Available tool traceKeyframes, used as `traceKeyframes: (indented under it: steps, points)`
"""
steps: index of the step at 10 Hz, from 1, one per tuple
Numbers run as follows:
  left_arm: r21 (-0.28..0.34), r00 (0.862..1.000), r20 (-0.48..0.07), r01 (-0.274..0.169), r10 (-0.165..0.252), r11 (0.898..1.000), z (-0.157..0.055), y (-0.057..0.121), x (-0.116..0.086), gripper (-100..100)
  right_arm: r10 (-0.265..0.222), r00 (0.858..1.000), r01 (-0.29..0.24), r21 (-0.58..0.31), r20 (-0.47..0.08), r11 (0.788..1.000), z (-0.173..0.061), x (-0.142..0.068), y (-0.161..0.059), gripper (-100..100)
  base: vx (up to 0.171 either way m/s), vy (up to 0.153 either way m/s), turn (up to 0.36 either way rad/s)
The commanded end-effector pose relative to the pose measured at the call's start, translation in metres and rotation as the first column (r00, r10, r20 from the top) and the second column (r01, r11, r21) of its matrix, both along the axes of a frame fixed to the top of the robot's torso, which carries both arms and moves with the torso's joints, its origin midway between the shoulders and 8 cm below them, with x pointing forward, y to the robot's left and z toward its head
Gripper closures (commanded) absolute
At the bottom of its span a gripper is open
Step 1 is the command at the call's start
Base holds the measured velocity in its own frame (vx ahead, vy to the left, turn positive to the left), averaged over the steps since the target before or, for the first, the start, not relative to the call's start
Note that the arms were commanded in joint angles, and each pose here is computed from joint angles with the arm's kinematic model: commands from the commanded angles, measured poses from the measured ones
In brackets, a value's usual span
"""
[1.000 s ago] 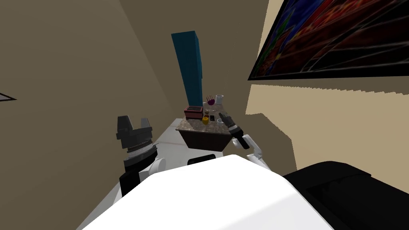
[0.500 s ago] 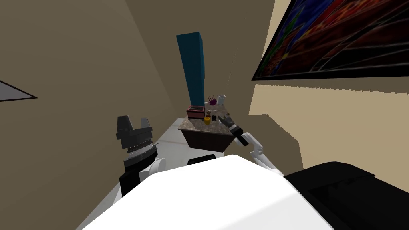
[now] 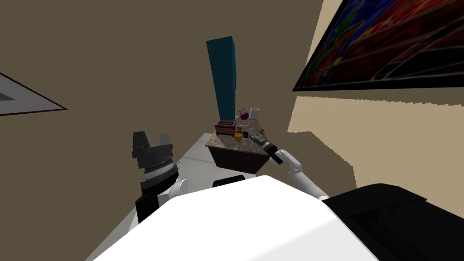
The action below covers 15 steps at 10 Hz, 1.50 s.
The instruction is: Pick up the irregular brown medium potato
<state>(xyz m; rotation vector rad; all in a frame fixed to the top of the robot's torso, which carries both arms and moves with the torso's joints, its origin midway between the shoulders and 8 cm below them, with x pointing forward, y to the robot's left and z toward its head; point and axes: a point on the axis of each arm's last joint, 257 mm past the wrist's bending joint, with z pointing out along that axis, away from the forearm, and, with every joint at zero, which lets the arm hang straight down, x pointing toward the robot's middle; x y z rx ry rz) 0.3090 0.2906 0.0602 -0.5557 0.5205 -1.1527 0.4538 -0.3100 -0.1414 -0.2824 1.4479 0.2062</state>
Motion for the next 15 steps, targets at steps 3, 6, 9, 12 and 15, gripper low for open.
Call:
traceKeyframes:
  steps: [3, 6, 9, 12, 15]
  points:
    - [0.0, 1.0, 0.0, 0.0, 0.0, 1.0, 0.0, 0.0, 0.0, 0, -0.036, 0.998, 0.029, -0.15, -0.048, 0.988, -0.024, 0.008, -0.027, -100, 0.018, 0.025, 0.098]
    - [0.0, 1.0, 0.0, 0.0, 0.0, 1.0, 0.0, 0.0, 0.0, 0, -0.085, 0.991, 0.048, -0.321, -0.103, 0.946, -0.055, 0.009, -0.066, -100, 0.02, 0.028, 0.13]
    - [0.0, 1.0, 0.0, 0.0, 0.0, 1.0, 0.0, 0.0, 0.0, 0, -0.11, 0.985, 0.046, -0.415, -0.13, 0.909, -0.067, 0.007, -0.091, -100, 0.024, 0.025, 0.1]
    - [0.0, 1.0, 0.0, 0.0, 0.0, 1.0, 0.0, 0.0, 0.0, 0, -0.162, 0.97, 0.034, -0.561, -0.18, 0.827, -0.09, 0.0, -0.139, -100, 0.039, 0.032, 0.198]
    - [0.0, 1.0, 0.0, 0.0, 0.0, 1.0, 0.0, 0.0, 0.0, 0, -0.212, 0.951, 0.004, -0.675, -0.226, 0.737, -0.106, -0.013, -0.187, -100, 0.036, 0.035, 0.203]
